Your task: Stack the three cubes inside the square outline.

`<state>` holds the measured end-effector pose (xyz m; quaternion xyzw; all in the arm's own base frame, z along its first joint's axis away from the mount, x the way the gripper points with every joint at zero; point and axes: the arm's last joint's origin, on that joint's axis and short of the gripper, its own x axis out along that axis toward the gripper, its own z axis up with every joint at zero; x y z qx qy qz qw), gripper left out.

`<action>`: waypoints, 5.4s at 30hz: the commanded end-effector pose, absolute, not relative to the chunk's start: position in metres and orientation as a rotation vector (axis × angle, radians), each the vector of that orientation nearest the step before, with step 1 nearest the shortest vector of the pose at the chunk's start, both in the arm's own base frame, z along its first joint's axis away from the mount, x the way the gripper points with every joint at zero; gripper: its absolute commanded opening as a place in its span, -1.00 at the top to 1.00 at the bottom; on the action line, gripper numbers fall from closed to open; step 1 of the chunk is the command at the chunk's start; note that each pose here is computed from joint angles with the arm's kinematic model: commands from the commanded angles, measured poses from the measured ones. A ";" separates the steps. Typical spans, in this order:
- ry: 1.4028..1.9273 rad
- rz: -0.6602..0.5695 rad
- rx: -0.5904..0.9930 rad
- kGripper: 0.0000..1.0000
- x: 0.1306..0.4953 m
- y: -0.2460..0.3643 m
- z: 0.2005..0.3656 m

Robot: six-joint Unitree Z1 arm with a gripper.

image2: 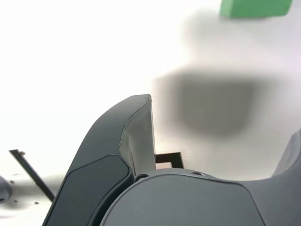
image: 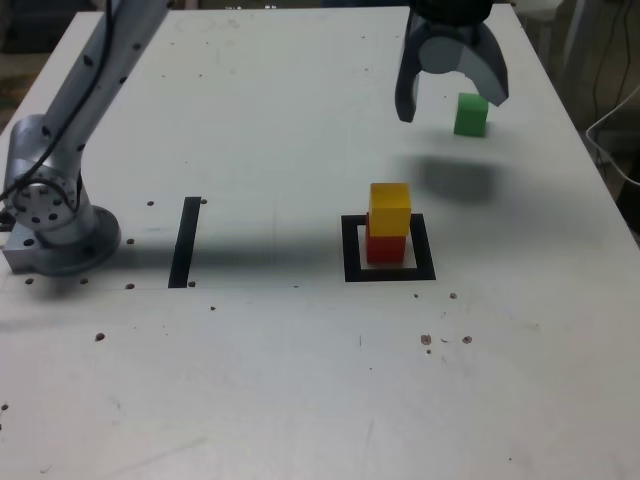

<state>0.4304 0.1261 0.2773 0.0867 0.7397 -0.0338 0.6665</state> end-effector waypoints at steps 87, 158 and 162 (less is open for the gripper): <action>1.557 -0.047 0.313 0.64 0.487 0.180 0.233; 1.578 -0.044 0.186 0.66 0.341 -0.022 0.330; 1.588 -0.031 0.186 0.66 0.340 -0.027 0.328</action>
